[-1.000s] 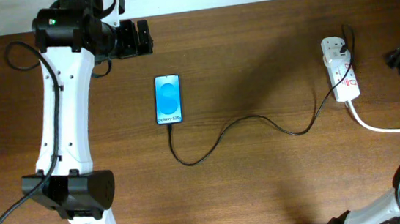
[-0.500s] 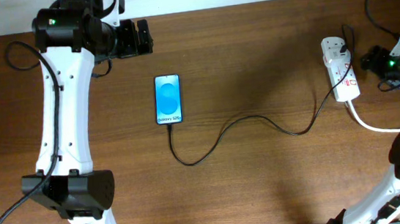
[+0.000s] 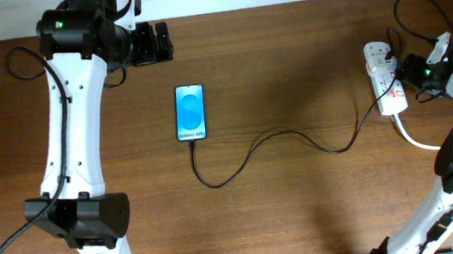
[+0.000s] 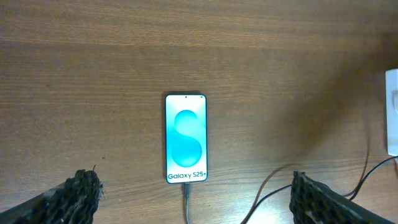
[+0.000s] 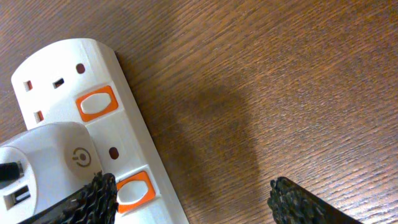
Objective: Plug charger to phone and switch on socket
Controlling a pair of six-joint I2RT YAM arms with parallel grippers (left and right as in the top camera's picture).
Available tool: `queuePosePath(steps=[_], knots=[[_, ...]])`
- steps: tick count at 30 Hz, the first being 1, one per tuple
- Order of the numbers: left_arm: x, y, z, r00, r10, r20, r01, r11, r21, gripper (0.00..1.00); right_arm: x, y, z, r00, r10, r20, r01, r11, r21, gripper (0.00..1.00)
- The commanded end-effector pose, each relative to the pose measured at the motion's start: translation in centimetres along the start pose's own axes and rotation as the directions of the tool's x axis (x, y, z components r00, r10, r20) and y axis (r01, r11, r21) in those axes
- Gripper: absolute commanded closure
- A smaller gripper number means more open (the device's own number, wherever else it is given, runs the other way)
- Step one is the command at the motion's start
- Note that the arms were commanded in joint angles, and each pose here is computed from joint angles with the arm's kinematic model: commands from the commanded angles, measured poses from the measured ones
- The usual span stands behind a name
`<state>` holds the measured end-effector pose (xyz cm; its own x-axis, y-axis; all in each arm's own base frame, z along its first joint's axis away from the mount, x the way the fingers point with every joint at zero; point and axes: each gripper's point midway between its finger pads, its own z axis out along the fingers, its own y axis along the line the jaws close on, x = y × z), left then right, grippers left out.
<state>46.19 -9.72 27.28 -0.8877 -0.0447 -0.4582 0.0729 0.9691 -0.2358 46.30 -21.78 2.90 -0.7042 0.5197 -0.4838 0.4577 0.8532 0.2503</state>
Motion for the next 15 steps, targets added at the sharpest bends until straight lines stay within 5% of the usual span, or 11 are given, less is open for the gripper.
queuePosePath(steps=[1, 15], knots=[[-0.3, -0.4, -1.1, 1.0, 0.01, 0.028, -0.011, 1.0, 0.015, 0.0, -0.1, 0.4, 0.6, 1.0, 0.022, -0.001, -0.022, 1.0, 0.001, 0.19], [-0.3, -0.4, -1.1, 1.0, 0.01, 0.028, -0.011, 1.0, 0.015, 0.01, 2.6, 0.0, 2.2, 0.991, 0.094, -0.095, -0.094, 0.996, 0.008, 0.19]])
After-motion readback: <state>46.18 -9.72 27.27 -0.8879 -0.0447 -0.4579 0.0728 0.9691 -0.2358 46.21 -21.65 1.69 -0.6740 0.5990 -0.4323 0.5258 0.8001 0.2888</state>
